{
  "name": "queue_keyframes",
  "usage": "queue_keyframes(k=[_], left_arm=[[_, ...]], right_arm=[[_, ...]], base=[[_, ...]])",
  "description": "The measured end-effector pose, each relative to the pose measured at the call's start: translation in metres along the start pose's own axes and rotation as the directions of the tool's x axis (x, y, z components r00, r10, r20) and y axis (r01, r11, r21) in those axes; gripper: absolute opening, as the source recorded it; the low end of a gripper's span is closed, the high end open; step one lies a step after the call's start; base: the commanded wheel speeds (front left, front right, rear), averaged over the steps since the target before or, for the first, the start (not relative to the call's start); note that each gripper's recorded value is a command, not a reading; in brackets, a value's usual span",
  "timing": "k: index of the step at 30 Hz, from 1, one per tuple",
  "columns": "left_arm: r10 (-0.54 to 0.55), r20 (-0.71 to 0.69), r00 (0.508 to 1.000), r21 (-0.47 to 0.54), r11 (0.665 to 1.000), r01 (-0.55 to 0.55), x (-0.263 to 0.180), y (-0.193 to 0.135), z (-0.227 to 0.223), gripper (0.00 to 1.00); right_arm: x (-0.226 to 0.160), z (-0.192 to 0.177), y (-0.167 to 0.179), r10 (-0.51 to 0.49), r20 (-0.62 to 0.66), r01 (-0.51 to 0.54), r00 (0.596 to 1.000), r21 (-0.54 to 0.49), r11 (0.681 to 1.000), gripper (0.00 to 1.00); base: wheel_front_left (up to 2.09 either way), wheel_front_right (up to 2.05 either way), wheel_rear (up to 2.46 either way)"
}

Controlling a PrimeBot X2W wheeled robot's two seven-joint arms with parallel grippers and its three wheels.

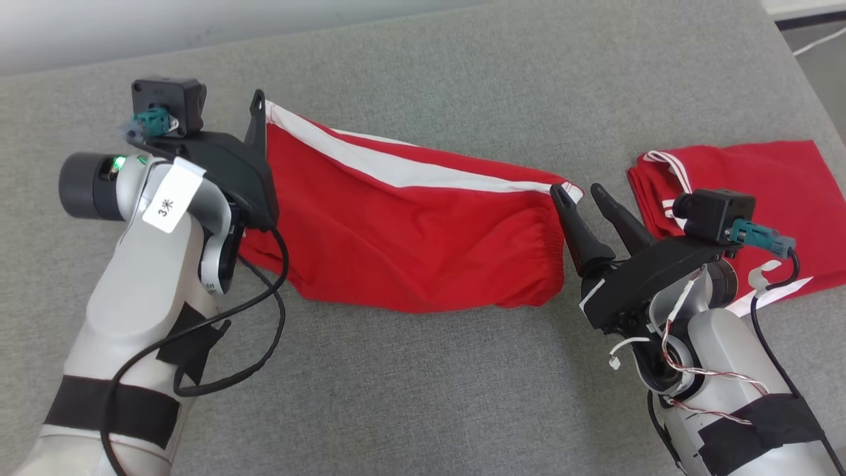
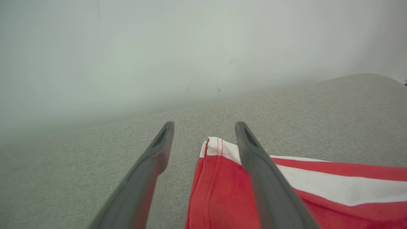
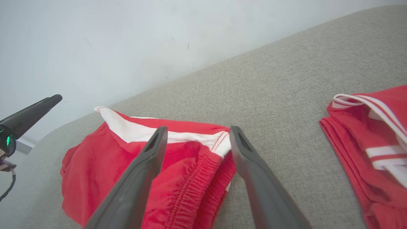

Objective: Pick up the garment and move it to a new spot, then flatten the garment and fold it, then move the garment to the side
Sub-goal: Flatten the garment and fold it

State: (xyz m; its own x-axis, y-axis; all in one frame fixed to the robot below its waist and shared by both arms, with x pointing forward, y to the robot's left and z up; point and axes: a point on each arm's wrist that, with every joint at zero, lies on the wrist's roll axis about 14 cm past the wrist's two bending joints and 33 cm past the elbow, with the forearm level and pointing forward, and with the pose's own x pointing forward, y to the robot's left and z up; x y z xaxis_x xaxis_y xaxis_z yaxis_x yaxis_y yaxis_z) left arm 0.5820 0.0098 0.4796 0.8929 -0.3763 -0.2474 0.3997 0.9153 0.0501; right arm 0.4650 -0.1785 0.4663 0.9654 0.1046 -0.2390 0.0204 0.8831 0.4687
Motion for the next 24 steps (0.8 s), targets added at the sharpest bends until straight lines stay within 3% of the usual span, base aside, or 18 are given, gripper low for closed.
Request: queue_keyframes(k=[15, 24], left_arm=[[0.028, -0.182, 0.983, -0.004, 1.0, -0.03, -0.054, 0.009, -0.057, 1.0], [-0.003, -0.263, 0.965, -0.009, 1.0, 0.0, -0.064, -0.003, -0.074, 1.0]], right_arm=[[-0.042, -0.014, -0.002, -0.027, -0.006, 0.026, 1.0, -0.111, 0.994, 1.0], [-0.069, -0.043, 0.003, -0.024, -0.094, 0.012, 0.995, -0.12, 0.993, 1.0]], base=[[0.0, 0.0, 0.0], [0.0, 0.0, 0.0]])
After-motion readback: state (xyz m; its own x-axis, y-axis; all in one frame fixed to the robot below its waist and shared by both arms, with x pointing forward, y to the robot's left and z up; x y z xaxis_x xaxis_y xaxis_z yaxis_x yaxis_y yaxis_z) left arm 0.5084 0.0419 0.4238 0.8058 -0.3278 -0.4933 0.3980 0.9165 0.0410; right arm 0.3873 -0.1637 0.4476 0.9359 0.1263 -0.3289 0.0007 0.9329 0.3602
